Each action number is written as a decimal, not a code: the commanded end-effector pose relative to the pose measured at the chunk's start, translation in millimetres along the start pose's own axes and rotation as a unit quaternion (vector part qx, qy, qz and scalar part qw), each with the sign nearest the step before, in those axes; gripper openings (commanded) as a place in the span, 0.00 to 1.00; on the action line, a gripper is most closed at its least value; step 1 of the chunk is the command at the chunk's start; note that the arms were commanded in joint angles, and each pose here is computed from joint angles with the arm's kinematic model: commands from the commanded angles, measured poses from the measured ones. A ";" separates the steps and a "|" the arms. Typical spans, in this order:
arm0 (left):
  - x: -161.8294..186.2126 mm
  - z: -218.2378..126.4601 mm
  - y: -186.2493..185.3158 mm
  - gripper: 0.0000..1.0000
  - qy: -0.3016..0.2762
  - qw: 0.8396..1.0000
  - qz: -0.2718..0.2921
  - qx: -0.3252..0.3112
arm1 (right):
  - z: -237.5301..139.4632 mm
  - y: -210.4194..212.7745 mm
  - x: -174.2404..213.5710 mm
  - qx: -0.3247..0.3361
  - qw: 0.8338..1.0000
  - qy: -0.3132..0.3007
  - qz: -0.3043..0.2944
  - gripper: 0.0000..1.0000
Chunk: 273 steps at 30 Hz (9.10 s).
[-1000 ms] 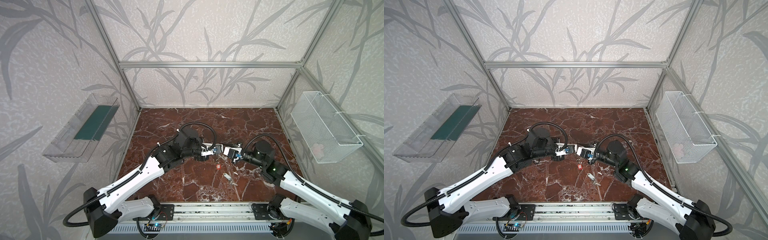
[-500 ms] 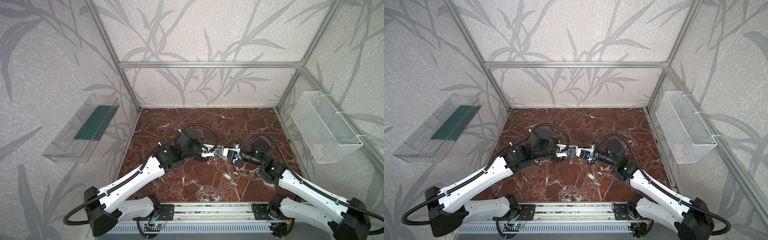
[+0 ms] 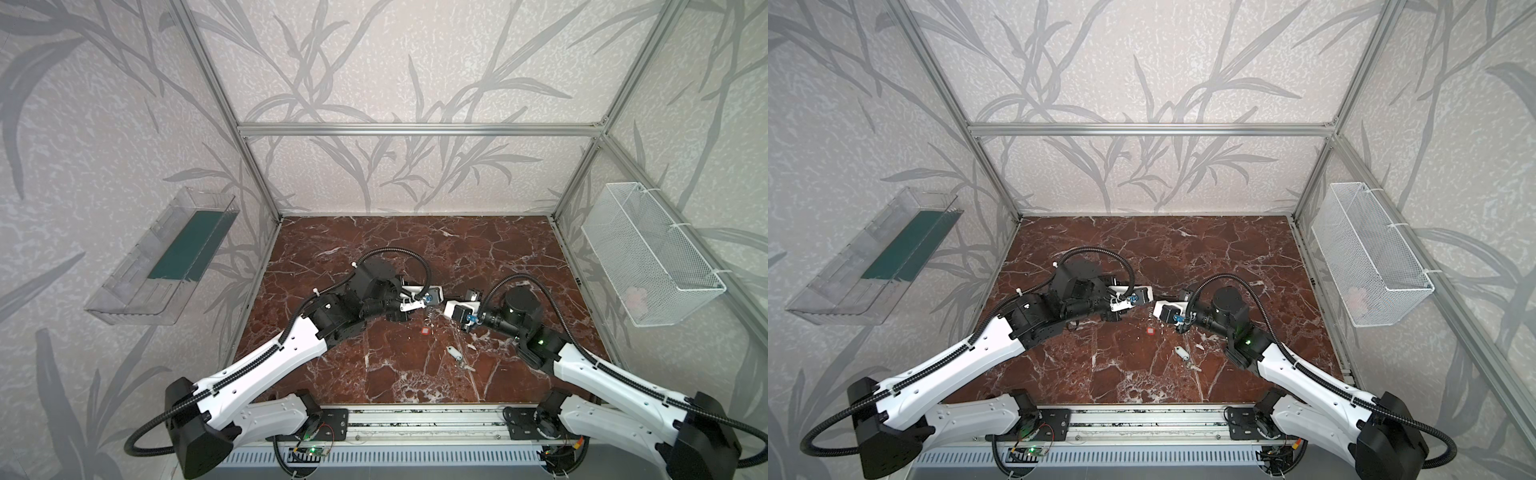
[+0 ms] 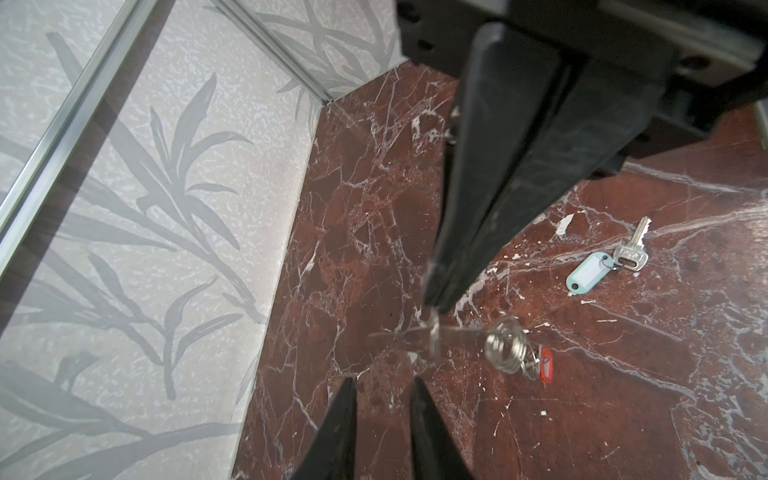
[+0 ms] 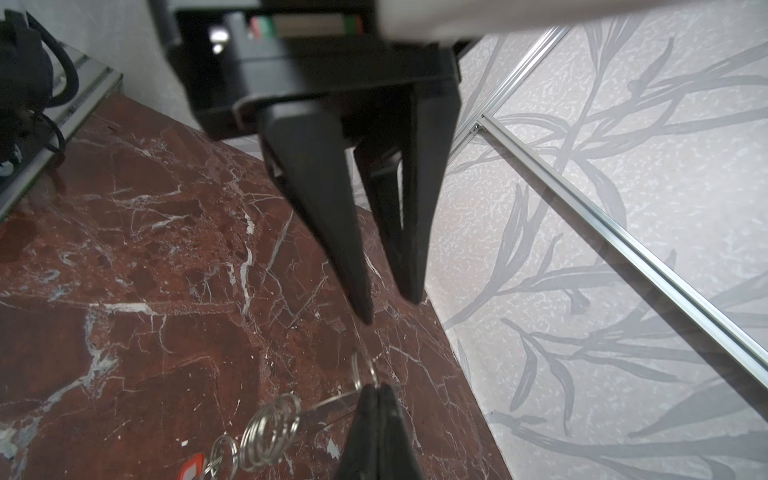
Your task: Put the keys on the keyring
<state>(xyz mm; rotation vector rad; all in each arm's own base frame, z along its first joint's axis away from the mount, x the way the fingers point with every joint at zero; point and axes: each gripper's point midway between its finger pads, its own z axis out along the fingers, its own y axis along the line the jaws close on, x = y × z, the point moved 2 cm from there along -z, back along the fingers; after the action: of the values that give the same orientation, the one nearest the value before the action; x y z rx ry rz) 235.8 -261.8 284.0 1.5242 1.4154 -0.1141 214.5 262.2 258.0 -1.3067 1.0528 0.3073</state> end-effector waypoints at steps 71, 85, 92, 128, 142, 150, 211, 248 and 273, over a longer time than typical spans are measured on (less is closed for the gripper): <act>-9.8 19.9 -6.4 0.00 -0.063 0.995 0.076 0.011 | -15.5 -33.5 -12.2 0.008 1.000 0.003 0.023 0.30; -26.2 19.9 -2.2 0.00 -0.087 0.987 0.136 -0.023 | -5.6 -13.8 -12.8 -0.106 0.992 0.013 0.065 0.27; -28.4 19.9 -9.3 0.00 -0.090 0.984 0.151 -0.011 | -0.7 -23.1 -12.9 -0.081 0.994 0.008 0.073 0.26; 6.7 -6.9 16.9 0.51 -0.064 0.993 -0.072 -0.074 | -13.1 -8.4 -2.1 -0.057 0.998 -0.005 0.036 0.00; 23.8 -2.7 28.2 0.53 -0.040 0.984 -0.157 -0.072 | -27.7 -6.4 -6.9 -0.009 0.997 -0.039 -0.063 0.00; 20.3 3.3 21.9 0.53 -0.049 0.986 -0.150 -0.045 | -31.3 -7.5 -3.1 0.005 0.994 -0.028 -0.108 0.00; 37.6 155.5 -174.9 0.39 0.325 0.538 -0.758 0.174 | -132.9 -84.1 52.6 0.261 0.941 0.201 0.075 0.00; 33.3 158.2 -208.9 0.33 0.389 0.539 -0.730 0.160 | -133.5 -50.4 71.8 0.234 0.946 0.198 0.109 0.00; 42.6 167.2 -225.9 0.29 0.434 0.516 -0.721 0.159 | -130.3 -49.0 72.0 0.226 0.949 0.193 0.100 0.00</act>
<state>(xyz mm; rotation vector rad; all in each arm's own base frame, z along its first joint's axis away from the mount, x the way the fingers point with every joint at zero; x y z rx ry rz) 160.6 -390.2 44.7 0.0275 3.3041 -0.7413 227.5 104.4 239.0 -0.8640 1.5341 -0.0516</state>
